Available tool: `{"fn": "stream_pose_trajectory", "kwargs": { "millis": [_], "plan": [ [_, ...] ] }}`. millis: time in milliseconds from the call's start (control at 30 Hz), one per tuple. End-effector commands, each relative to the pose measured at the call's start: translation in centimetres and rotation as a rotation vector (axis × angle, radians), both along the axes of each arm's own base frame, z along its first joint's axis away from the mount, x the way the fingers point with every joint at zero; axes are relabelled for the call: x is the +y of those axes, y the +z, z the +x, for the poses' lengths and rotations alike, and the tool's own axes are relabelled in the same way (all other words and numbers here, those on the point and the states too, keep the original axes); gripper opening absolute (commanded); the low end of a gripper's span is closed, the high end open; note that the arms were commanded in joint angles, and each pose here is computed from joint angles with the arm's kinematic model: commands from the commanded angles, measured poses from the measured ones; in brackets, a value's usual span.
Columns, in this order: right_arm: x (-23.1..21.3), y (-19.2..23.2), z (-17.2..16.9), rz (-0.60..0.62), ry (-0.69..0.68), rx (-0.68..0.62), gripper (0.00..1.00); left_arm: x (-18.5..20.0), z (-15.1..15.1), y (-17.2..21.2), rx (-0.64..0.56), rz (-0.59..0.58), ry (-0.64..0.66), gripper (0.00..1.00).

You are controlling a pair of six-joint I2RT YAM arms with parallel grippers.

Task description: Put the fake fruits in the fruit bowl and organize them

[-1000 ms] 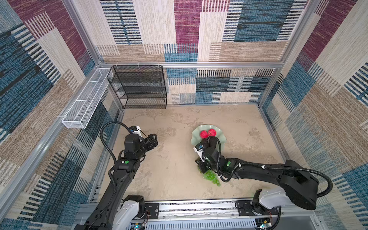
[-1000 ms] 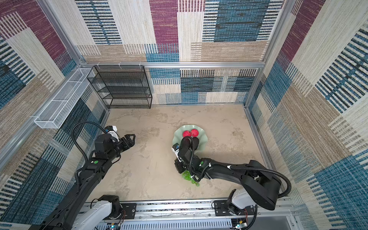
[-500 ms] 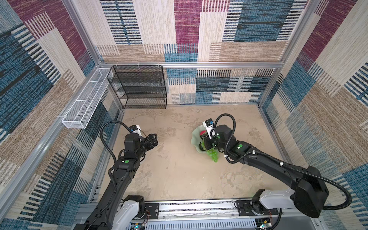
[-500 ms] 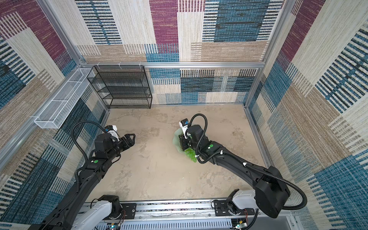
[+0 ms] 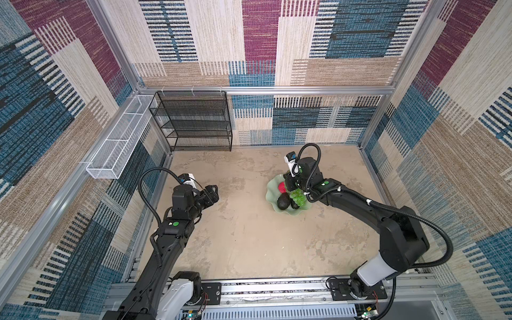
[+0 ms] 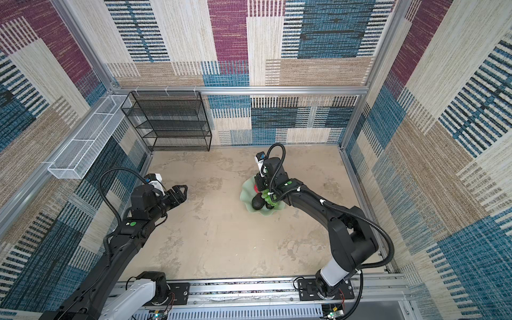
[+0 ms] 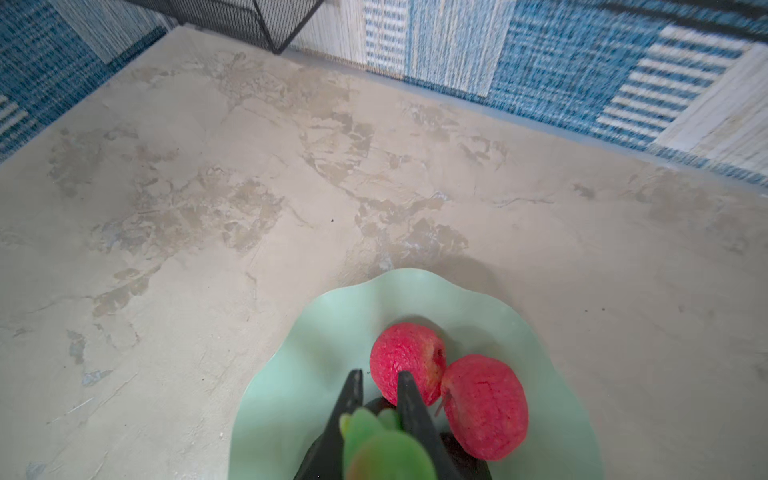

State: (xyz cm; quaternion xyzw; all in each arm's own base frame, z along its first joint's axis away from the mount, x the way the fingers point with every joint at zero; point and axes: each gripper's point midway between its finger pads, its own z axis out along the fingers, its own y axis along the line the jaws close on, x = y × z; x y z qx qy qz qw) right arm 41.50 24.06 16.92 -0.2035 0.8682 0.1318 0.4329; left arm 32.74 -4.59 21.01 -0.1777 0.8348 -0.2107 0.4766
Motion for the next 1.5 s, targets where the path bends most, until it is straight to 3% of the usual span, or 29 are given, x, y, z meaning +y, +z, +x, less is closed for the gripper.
{"fn": "stream_pose_trajectory", "kwargs": {
  "millis": [0,100,200,433,567,667,800,967,1100,1200,1333,1400,1467],
  "plan": [
    [1.0,-0.4,1.7,0.021,0.016,-0.031,0.2,-0.1,0.2,1.1,-0.039,0.004,-0.006,0.81],
    [1.5,-1.9,2.3,0.041,0.023,-0.022,0.25,0.1,0.1,1.1,-0.037,0.01,0.0,0.81],
    [2.0,-2.1,2.8,0.07,0.037,-0.026,0.4,0.3,0.1,1.2,-0.042,0.021,0.005,0.81],
    [2.7,0.1,3.2,0.158,0.08,-0.078,1.0,0.8,0.1,2.6,-0.106,0.068,0.01,0.82],
    [1.9,2.3,3.1,0.202,0.06,-0.129,1.0,1.3,0.4,3.0,-0.168,0.119,0.023,0.88],
    [-0.4,5.1,2.3,0.266,0.012,-0.224,1.0,2.2,1.1,2.2,-0.203,0.184,0.06,0.98],
    [-7.3,7.5,1.0,0.292,-0.189,-0.377,1.0,3.9,2.3,0.2,-0.245,0.343,0.109,0.99],
    [-17.4,6.7,-1.8,0.202,-0.519,-0.541,1.0,6.4,3.1,-3.0,-0.242,0.587,0.166,0.99],
    [-22.3,4.4,-4.2,0.084,-0.672,-0.607,1.0,7.5,4.0,-5.8,-0.23,0.571,0.152,0.99],
    [-24.3,2.8,-4.4,0.052,-0.708,-0.616,1.0,7.4,4.8,-8.7,-0.19,0.588,0.114,0.99],
    [-25.5,1.0,-4.2,0.021,-0.701,-0.638,1.0,7.1,6.3,-10.8,-0.226,0.599,0.093,0.99],
    [-25.0,-0.6,-4.4,0.045,-0.639,-0.619,1.0,6.8,6.4,-11.5,-0.126,0.585,0.053,0.99],
    [-24.1,-1.1,-5.5,0.069,-0.564,-0.668,1.0,7.7,6.7,-11.1,-0.168,0.598,0.119,0.99]
  ]
}}
